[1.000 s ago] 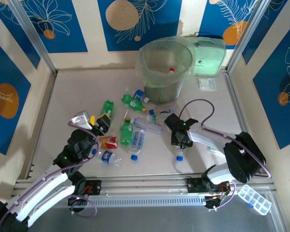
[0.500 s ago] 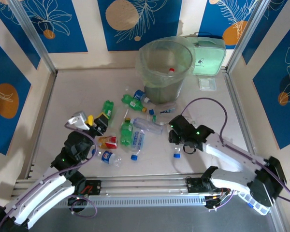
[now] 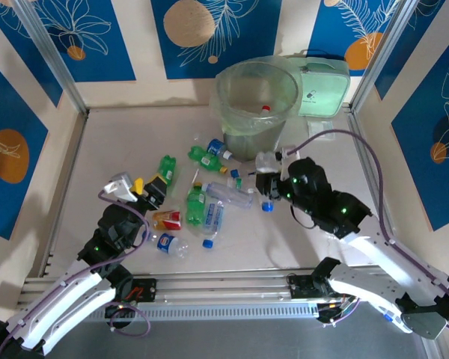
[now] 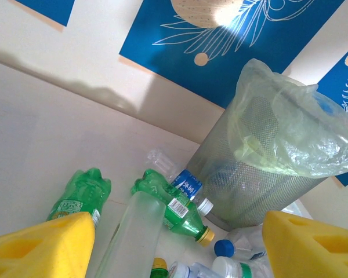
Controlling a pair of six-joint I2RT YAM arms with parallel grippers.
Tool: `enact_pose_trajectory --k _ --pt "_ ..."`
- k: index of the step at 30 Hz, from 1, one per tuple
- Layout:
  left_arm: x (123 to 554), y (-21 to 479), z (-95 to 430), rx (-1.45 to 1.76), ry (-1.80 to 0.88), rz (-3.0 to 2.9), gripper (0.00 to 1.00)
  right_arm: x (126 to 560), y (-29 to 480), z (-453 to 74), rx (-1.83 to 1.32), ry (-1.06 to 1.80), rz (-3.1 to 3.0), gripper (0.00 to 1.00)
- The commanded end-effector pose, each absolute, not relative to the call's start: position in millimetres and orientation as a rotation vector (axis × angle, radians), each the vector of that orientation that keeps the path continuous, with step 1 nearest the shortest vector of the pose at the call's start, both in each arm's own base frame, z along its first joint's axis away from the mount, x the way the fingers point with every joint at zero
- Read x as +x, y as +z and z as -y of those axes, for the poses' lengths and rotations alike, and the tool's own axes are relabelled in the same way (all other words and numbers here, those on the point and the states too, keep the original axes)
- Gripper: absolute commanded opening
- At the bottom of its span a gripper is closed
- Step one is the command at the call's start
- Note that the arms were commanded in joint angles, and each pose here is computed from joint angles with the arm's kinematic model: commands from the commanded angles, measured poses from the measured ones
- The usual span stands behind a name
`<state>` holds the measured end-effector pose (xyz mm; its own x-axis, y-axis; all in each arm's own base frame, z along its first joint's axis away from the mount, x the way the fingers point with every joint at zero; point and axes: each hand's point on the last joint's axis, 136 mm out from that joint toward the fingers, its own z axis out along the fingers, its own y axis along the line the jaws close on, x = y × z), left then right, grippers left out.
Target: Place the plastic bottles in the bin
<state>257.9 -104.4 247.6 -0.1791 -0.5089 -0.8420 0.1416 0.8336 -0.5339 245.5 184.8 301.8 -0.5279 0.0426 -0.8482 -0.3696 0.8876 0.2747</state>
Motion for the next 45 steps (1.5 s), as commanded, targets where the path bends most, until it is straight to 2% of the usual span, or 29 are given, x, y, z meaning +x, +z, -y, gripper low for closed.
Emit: enact_pose_trajectory --k 1,6,11,15,21,28,39,42,45 --pt "257 246 108 -0.288 -0.612 -1.661 0.76 269 367 -186 -0.258 0.492 -1.885 0.45" --pt "257 247 109 -0.284 -0.619 -1.661 0.76 320 425 -173 -0.179 0.511 -1.790 0.42" --pt "258 246 110 -0.282 -0.616 -1.664 0.76 404 444 -156 -0.103 0.427 -1.837 0.40" --pt "259 245 109 -0.279 -0.602 -1.669 0.76 464 432 -147 -0.054 0.348 -1.914 0.38" --pt "257 247 103 -0.295 -0.588 -1.656 0.76 525 388 -149 -0.066 0.217 -2.034 0.36" --pt "255 248 102 -0.302 -0.599 -1.646 0.76 552 318 -152 -0.097 0.094 -2.200 0.34" --pt "257 246 102 -0.304 -0.588 -1.653 0.75 564 236 -170 -0.174 0.048 -2.380 0.37" --pt "257 245 102 -0.304 -0.585 -1.655 0.76 564 218 -172 -0.190 0.034 -2.428 0.40" --pt "257 245 102 -0.303 -0.586 -1.655 0.76 563 207 -173 -0.202 0.038 -2.455 0.52"
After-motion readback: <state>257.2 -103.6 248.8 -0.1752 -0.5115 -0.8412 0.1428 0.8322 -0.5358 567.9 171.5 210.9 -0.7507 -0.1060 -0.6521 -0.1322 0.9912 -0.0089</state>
